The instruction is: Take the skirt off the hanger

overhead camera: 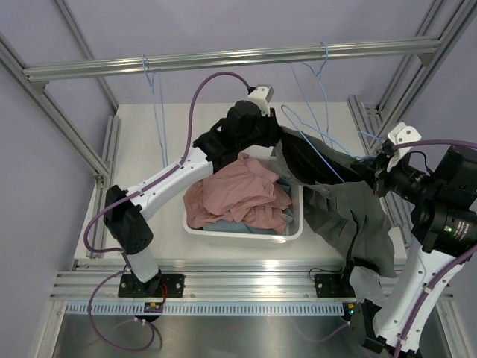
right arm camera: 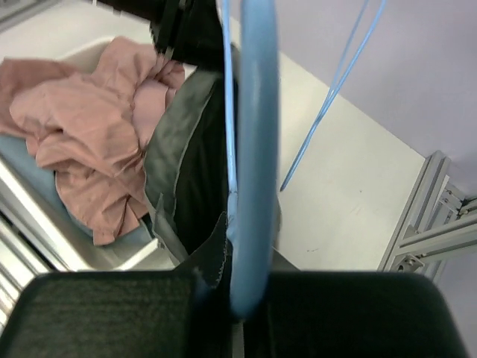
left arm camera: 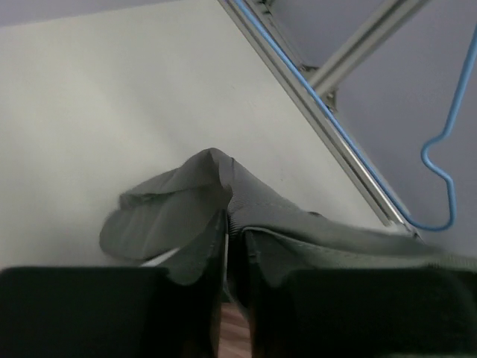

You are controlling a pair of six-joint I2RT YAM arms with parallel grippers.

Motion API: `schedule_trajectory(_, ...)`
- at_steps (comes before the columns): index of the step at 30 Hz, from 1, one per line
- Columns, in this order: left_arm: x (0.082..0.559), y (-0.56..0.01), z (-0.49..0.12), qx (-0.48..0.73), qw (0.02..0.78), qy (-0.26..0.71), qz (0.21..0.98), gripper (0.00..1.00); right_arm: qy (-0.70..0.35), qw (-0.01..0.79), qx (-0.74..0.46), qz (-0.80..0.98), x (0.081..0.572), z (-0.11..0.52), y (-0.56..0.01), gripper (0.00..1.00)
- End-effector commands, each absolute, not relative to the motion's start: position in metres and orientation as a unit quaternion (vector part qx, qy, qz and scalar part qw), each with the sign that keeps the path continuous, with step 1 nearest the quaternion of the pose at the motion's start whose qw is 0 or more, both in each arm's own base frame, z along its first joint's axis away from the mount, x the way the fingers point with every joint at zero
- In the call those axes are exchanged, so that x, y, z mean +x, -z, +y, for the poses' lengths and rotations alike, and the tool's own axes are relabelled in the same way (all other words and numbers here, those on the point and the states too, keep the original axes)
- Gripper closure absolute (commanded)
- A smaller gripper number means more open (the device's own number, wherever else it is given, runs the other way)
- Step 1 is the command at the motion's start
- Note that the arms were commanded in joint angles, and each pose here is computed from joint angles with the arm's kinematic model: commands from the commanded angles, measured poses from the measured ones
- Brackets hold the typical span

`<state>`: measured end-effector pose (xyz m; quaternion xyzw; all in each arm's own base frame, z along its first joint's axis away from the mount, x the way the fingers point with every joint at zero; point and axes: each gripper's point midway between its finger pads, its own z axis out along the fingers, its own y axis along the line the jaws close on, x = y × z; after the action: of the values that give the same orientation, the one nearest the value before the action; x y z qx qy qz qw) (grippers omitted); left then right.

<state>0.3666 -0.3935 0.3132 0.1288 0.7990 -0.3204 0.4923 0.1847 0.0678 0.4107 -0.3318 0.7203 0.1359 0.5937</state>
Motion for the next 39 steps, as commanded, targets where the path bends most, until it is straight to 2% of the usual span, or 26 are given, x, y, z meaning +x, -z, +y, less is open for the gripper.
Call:
schedule_trajectory(1,0.341,-0.368,-0.423,0.144,0.487,0.463,0.726,0.75,-0.128,0.633,-0.279,0.711,0.206,0.058,-0.446,1.00)
schedule_trajectory(2,0.336,-0.373,-0.430,0.150,0.482,0.485,0.715,0.71,-0.137,0.632,-0.268,0.714,0.208,0.058,-0.446,1.00)
schedule_trajectory(3,0.329,-0.373,-0.436,0.159,0.470,0.498,0.711,0.61,-0.142,0.636,-0.269,0.709,0.212,0.058,-0.446,1.00)
schedule_trajectory(5,0.323,-0.382,-0.444,0.159,0.464,0.524,0.697,0.49,-0.156,0.640,-0.266,0.704,0.211,0.062,-0.449,1.00)
schedule_trajectory(9,0.319,-0.405,-0.437,0.160,0.493,0.528,0.673,0.32,-0.161,0.643,-0.256,0.704,0.220,0.058,-0.449,1.00)
schedule_trajectory(10,0.318,-0.408,-0.434,0.171,0.503,0.521,0.668,0.24,-0.172,0.644,-0.262,0.697,0.219,0.062,-0.450,1.00)
schedule_trajectory(13,0.304,-0.419,-0.419,0.228,0.528,0.492,0.654,0.11,-0.190,0.655,-0.270,0.679,0.221,0.068,-0.459,1.00)
schedule_trajectory(23,0.250,-0.420,-0.372,0.327,0.542,0.413,0.655,0.09,-0.194,0.664,-0.277,0.667,0.247,0.059,-0.490,1.00)
schedule_trajectory(31,0.222,-0.397,-0.323,0.328,0.539,0.325,0.704,0.08,-0.130,0.657,-0.278,0.689,0.222,0.054,-0.492,1.00)
schedule_trajectory(37,0.214,-0.395,-0.292,0.303,0.556,0.301,0.713,0.07,-0.132,0.609,-0.294,0.725,0.211,0.054,-0.468,1.00)
schedule_trajectory(39,0.214,-0.394,-0.282,0.294,0.561,0.291,0.717,0.07,-0.184,0.573,-0.297,0.741,0.200,0.066,-0.453,1.00)
